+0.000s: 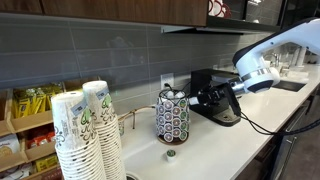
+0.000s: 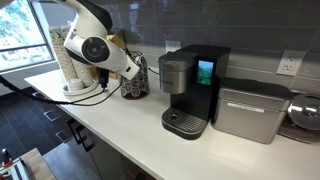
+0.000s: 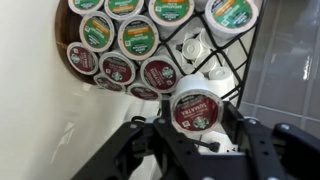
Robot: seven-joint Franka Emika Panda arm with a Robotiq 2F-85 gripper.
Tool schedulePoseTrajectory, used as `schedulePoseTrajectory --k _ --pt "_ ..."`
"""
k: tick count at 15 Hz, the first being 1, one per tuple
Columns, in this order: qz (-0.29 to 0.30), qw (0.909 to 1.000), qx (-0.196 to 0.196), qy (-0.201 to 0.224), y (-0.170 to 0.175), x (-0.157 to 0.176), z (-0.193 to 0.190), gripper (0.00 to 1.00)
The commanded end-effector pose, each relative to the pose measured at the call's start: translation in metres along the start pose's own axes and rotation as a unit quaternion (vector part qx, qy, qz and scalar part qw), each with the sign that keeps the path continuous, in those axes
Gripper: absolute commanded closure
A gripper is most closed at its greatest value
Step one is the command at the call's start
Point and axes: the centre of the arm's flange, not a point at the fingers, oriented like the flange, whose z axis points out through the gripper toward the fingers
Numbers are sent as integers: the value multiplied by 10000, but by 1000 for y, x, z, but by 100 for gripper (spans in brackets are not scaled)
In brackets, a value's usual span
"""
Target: Remove the white object from the rack
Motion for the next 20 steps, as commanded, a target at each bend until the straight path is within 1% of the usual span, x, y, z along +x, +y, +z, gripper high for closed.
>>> schedulePoseTrajectory --k 1,4,5,7,11,13,14,17,20 --pt "-71 9991 -381 -179 -2 -3 -20 73" --pt "-232 9960 -807 -313 -5 -7 -24 73" --pt "-294 9932 -1078 -330 -5 -10 -24 73" --pt "-423 9876 -1460 -399 -4 -14 -23 73" --pt "-657 9763 -1959 -651 1 -23 -17 73" --pt "-820 9680 -2244 -763 5 -27 -13 73" --pt "-938 9621 -2428 -811 7 -29 -11 73" --pt "-1331 9413 -2948 -971 15 -39 -2 73" --pt "-1624 9225 -3311 -1142 22 -51 8 73"
